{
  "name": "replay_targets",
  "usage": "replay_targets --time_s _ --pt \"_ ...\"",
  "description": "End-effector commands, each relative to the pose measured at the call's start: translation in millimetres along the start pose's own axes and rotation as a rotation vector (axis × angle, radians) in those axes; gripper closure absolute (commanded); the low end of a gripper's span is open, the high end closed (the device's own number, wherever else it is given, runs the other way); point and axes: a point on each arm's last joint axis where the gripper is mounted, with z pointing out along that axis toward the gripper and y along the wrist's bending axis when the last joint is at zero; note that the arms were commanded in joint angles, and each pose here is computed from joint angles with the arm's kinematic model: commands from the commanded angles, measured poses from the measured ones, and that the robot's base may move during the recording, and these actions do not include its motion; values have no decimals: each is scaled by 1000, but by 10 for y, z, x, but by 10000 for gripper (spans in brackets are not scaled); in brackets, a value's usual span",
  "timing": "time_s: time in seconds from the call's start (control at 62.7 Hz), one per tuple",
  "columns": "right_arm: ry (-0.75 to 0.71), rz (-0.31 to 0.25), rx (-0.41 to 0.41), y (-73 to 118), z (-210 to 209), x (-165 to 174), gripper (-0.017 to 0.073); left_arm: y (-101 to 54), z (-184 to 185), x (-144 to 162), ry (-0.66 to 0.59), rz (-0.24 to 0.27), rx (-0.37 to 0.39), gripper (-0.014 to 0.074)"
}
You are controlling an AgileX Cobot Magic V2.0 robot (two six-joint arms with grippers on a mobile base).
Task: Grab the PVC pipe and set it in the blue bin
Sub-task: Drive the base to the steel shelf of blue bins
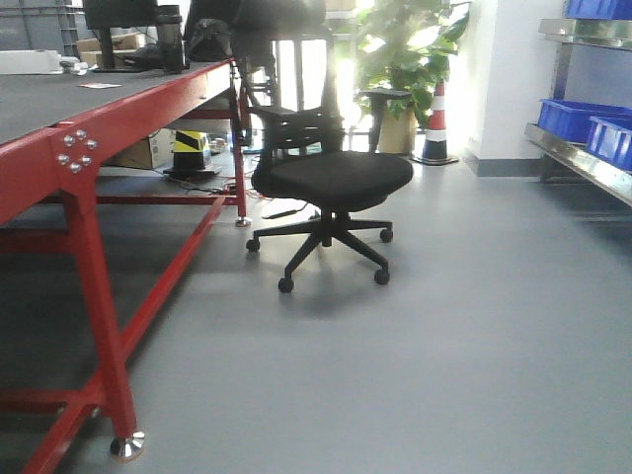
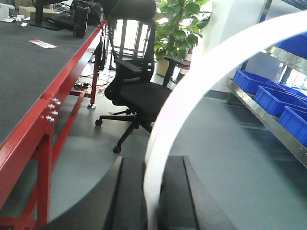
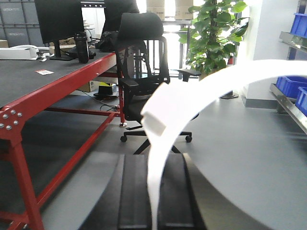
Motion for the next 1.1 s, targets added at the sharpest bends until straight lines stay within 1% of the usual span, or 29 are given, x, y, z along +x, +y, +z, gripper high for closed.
replay_targets --time_s 0.0,1.085 --pt "-24 -14 0 0 -3 -20 721 -4 -16 -35 -36 -1 4 704" --pt "-24 -14 0 0 -3 -20 721 -5 -16 -39 -41 -1 5 704"
